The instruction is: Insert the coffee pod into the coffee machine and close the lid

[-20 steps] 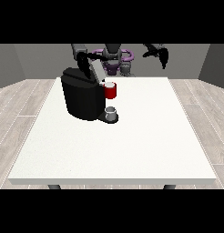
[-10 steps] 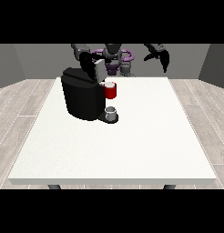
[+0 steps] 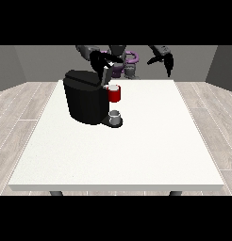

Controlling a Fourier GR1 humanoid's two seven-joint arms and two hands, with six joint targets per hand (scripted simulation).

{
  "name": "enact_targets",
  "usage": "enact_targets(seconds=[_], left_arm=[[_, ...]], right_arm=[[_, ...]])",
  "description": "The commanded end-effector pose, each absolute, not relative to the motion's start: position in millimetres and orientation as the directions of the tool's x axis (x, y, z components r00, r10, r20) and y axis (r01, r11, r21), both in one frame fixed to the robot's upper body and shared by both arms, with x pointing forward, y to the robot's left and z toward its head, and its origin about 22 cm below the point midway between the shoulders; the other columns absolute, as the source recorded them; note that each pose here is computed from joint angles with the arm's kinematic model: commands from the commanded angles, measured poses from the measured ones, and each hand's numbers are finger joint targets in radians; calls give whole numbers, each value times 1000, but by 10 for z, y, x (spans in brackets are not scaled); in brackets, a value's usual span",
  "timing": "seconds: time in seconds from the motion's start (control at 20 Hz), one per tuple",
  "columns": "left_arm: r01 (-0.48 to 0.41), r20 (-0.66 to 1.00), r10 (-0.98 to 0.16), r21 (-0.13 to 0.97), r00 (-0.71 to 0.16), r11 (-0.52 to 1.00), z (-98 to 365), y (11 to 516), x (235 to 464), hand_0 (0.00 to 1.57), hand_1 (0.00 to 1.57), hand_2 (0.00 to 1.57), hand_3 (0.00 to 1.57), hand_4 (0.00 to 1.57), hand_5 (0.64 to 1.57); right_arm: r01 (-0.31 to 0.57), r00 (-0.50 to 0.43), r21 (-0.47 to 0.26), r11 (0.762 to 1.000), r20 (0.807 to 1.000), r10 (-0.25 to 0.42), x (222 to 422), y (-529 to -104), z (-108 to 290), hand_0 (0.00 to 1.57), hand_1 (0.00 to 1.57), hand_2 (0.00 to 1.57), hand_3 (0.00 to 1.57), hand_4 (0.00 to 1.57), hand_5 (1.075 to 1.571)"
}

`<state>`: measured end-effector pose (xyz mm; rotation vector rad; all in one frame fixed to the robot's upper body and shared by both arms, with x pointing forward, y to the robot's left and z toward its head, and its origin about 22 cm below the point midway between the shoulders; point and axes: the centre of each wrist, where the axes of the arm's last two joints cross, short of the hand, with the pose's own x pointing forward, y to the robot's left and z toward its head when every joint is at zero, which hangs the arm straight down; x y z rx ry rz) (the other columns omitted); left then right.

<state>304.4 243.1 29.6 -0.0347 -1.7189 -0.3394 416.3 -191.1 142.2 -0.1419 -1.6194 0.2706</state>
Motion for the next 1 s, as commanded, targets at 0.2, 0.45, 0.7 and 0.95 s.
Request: enact_targets(seconds=[0.2, 0.45, 0.7, 0.95], left_arm=[[276, 964, -149, 209, -222, 938, 406, 2214, 3105, 0, 0, 0, 0, 398, 1571], [312, 965, -138, 204, -221, 928, 482, 2246, 3068, 0, 0, 0, 0, 438, 1571], [276, 942, -140, 228, -306, 934, 603, 2423, 3195, 0, 0, 0, 0, 424, 1571], [268, 946, -135, 217, -294, 938, 689, 2451, 3316, 0, 0, 0, 0, 368, 1571]], right_arm=[[-93, -269, -390, 916, 896, 354, 4196, -1665, 2074, 0, 0, 0, 0, 300, 1571], [-69, -281, -380, 923, 895, 347, 4289, -1621, 2254, 0, 0, 0, 0, 96, 1571], [-53, -362, -432, 901, 849, 386, 4296, -1265, 2500, 0, 0, 0, 0, 0, 1571], [-73, -410, -473, 878, 817, 406, 4259, -918, 2717, 0, 0, 0, 0, 0, 1571]])
